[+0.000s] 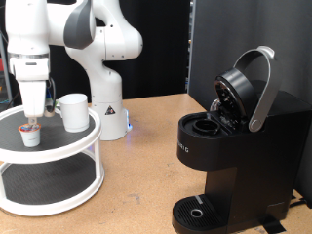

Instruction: Make a cup of coffee with the keurig machine

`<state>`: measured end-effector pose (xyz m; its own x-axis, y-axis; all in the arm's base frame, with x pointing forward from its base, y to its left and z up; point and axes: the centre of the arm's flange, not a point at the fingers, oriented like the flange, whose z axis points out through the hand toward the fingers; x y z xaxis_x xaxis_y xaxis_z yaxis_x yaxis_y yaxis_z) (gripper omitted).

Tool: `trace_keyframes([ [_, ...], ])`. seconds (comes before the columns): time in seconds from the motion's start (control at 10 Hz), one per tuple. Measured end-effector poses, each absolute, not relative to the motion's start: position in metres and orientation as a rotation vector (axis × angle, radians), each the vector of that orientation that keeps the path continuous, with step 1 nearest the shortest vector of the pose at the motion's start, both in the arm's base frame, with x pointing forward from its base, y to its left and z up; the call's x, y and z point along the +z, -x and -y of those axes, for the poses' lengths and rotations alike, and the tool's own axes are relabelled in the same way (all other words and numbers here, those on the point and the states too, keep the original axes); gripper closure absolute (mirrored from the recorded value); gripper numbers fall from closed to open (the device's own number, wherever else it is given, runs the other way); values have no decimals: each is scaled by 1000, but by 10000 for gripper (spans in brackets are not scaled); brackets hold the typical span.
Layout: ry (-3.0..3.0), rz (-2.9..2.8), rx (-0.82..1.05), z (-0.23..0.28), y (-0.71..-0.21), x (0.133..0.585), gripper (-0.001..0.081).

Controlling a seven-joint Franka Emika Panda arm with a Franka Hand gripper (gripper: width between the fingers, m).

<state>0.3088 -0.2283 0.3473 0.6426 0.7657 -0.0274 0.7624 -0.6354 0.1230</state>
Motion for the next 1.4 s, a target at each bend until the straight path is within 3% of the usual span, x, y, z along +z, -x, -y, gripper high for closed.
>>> trace_keyframes([
  [0.2,-2735,-1277,42,228,-309,347,545],
  [0.3,-2735,-1277,42,228,-309,347,545],
  [0.5,-2735,-1277,42,228,-309,347,227],
  [0.6,-2734,-1276,43,228,-309,347,227],
  [0.7,-2730,-1275,49,228,-309,347,66],
  [0.8,-2726,-1274,55,228,-310,345,66],
  [0.9,-2721,-1275,59,227,-311,341,12],
  [1.4,-2715,-1271,58,228,-315,324,6],
])
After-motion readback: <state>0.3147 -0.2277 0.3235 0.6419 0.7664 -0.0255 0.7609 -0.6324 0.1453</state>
